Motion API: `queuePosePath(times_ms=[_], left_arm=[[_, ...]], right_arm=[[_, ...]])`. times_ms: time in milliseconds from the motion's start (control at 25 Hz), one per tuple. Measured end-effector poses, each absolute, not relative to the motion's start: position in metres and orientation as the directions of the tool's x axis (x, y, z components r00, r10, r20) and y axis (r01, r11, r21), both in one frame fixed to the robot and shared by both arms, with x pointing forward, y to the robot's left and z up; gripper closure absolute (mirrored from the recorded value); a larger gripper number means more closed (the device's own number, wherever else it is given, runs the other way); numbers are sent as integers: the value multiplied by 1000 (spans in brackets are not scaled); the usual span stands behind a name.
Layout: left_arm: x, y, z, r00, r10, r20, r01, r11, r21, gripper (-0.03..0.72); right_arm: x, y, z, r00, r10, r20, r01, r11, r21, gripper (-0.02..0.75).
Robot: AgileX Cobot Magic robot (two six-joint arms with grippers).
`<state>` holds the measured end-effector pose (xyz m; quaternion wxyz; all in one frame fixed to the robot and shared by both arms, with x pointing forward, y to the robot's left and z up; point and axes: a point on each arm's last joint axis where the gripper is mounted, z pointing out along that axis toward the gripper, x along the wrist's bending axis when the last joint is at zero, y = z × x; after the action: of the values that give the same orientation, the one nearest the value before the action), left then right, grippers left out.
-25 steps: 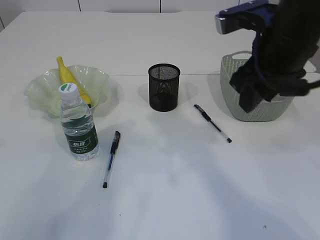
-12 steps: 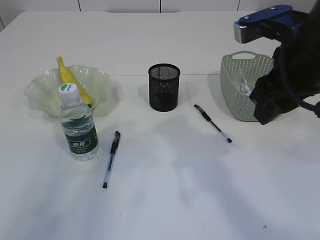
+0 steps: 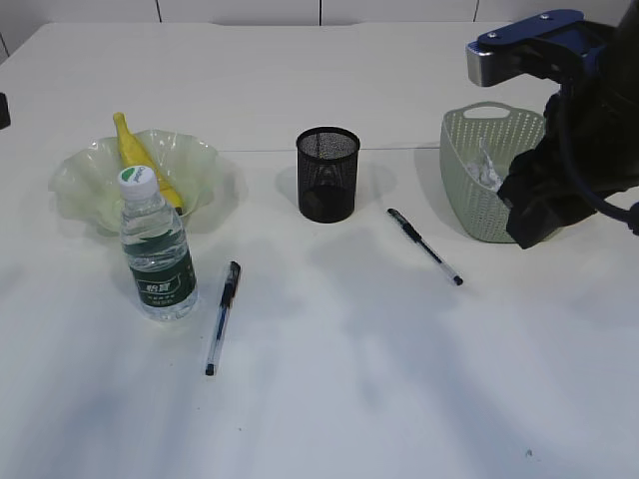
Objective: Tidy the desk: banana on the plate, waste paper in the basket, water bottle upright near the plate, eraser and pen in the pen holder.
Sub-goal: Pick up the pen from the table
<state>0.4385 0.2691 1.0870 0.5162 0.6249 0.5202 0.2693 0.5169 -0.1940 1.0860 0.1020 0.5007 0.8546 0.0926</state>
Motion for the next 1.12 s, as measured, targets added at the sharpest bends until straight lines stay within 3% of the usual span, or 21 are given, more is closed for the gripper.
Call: queuePosePath(times_ms=[480,880,1120], left_arm=[[466,271,1054,256,931,-260,512,97,854,186],[473,273,1045,228,939,-259,536,101,838,186],[486,279,1028,215,964,-155,555,10,832,186]], right_arm=[[516,-194,1086,-478,875,-80,840,482,248,359],[515,-195,1086,-478,875,-79,842,483,242,359],[515,-195,1086,-480,873,-80,841,484,242,359]])
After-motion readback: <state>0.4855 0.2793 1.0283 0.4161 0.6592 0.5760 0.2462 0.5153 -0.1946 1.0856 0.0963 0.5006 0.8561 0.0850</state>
